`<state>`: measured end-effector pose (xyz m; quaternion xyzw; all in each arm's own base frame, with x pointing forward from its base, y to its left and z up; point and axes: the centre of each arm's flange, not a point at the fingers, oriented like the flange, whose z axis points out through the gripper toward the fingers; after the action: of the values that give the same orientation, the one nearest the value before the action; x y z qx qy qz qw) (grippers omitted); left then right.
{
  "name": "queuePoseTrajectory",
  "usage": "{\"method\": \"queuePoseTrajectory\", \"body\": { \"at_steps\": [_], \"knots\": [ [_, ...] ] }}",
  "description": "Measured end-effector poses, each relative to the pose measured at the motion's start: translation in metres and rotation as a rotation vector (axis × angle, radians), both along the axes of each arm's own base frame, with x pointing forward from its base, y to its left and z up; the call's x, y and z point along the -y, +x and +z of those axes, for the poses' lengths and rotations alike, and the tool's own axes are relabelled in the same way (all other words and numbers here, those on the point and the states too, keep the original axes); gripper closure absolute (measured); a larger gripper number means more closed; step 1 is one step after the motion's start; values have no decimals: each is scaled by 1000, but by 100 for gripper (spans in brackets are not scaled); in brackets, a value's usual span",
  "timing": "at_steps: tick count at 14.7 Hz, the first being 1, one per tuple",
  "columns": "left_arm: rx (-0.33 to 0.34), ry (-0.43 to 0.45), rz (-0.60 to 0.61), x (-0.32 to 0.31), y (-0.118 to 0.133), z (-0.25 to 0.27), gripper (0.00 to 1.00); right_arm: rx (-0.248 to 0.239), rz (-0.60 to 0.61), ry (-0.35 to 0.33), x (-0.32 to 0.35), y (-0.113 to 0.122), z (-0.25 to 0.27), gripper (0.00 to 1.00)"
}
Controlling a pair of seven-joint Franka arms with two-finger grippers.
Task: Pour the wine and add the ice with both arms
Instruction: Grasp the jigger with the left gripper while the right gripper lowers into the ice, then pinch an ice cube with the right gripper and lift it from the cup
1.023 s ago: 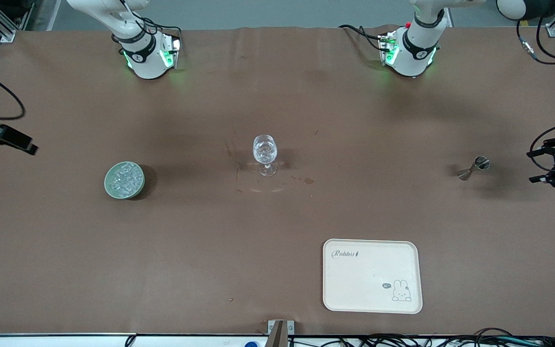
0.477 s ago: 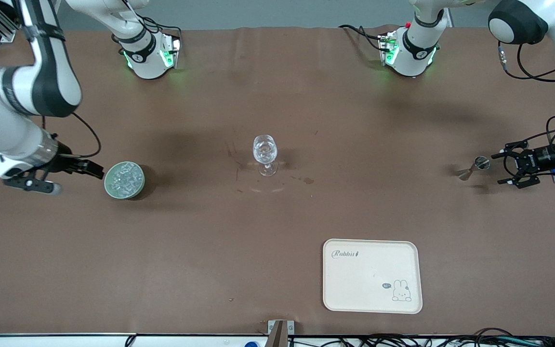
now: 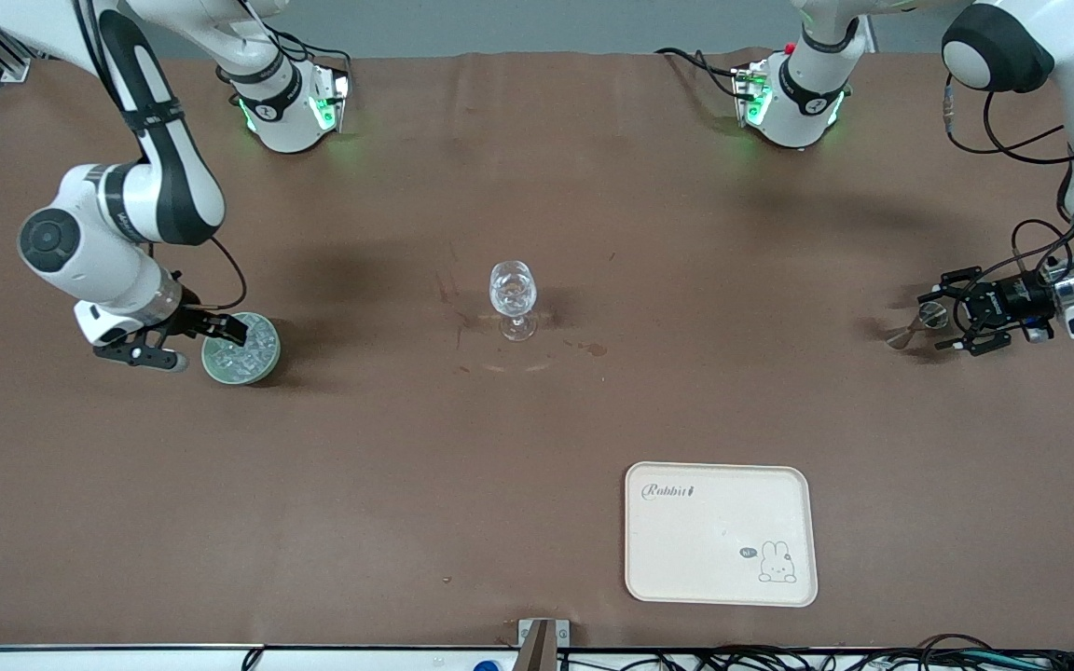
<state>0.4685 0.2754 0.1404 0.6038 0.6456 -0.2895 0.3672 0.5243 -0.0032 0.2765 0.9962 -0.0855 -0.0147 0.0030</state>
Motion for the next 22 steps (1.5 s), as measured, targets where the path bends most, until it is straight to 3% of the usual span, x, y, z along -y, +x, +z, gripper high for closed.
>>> {"method": "queuePoseTrajectory", "body": {
  "at_steps": [1, 6, 16, 18, 22],
  "knots": [
    [1, -20, 15, 7, -1, -6, 4, -2, 5, -2, -3, -2, -8, 20],
    [-10, -87, 35, 22, -10, -22, 7, 3, 22, -16, -4, -2, -40, 23],
    [22, -112, 102, 4, -15, -18, 15, 32, 44, -33, -4, -6, -69, 33],
    [28, -113, 106, 3, -14, -17, 17, 28, 44, -33, -3, -7, -71, 48],
    [35, -113, 111, 3, -12, -16, 19, -11, 38, -34, 0, -9, -72, 55]
  ]
}}
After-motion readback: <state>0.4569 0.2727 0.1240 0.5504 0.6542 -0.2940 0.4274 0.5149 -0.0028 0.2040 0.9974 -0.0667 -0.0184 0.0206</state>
